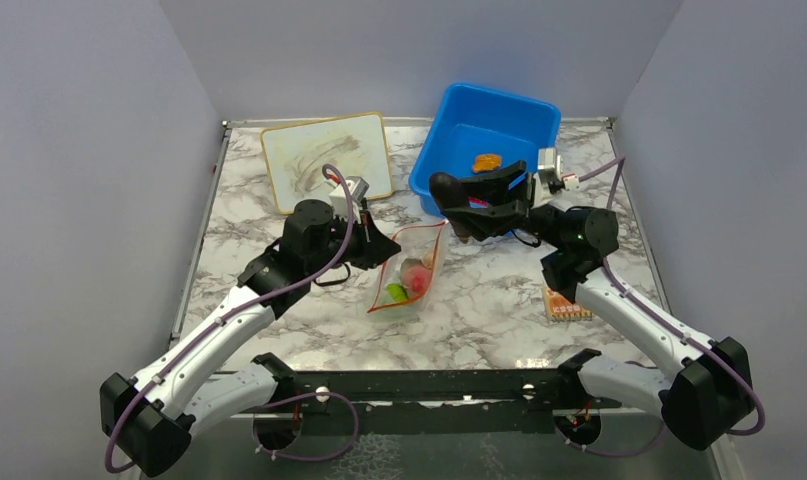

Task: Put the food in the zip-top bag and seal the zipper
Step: Place the fake vegetable in the zipper food storage bag.

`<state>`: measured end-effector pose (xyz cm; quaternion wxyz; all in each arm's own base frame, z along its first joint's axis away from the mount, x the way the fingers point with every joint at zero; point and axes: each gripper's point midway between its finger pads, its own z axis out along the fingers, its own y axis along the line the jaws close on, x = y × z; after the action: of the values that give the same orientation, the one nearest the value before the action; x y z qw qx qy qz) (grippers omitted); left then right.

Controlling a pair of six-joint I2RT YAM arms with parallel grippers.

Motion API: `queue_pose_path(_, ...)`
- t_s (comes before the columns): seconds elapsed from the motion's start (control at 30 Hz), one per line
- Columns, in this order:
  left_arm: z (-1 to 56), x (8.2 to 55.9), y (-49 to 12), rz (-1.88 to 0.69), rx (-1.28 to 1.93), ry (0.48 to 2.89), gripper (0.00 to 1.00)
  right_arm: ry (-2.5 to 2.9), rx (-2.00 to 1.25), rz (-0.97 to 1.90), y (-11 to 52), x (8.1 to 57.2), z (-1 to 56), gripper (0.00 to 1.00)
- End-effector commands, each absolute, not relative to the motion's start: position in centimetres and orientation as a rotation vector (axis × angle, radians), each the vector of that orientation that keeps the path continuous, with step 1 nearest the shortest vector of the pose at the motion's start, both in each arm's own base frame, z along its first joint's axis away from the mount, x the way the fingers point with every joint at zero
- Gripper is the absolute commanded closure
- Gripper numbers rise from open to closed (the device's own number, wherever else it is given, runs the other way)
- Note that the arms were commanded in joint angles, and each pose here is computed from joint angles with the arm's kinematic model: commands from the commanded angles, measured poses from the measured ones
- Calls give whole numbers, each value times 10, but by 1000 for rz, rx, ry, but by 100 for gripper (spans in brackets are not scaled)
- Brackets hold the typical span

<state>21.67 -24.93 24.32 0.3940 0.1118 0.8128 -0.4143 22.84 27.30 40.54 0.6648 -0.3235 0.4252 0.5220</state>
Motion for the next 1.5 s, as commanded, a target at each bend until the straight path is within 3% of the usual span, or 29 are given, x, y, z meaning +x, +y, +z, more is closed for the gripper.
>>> queue_pose_path(0.0, 259, 215, -258, -1140, 277, 2009, 100, 745, -860, 1202, 273, 188, 420, 68)
queue_pose_path(0.57, 263, 204, -265, -1199, 385, 1982, 100, 427, -1212, 1301, 322, 132, 396, 68)
queue_pose_path(0.87, 261, 195, -267, -1212, 473, 1986, 100, 455, -1438, 1286, 341, 141, 343, 69)
queue_pose_path(1.2, 272, 192, -264, -1201, 492, 1959, 100, 722, -1597, 1048, 347, 181, 289, 69)
queue_pose_path(1.47, 270, 191, -266, -1213, 507, 1954, 100, 650, -1681, 1070, 336, 160, 269, 69)
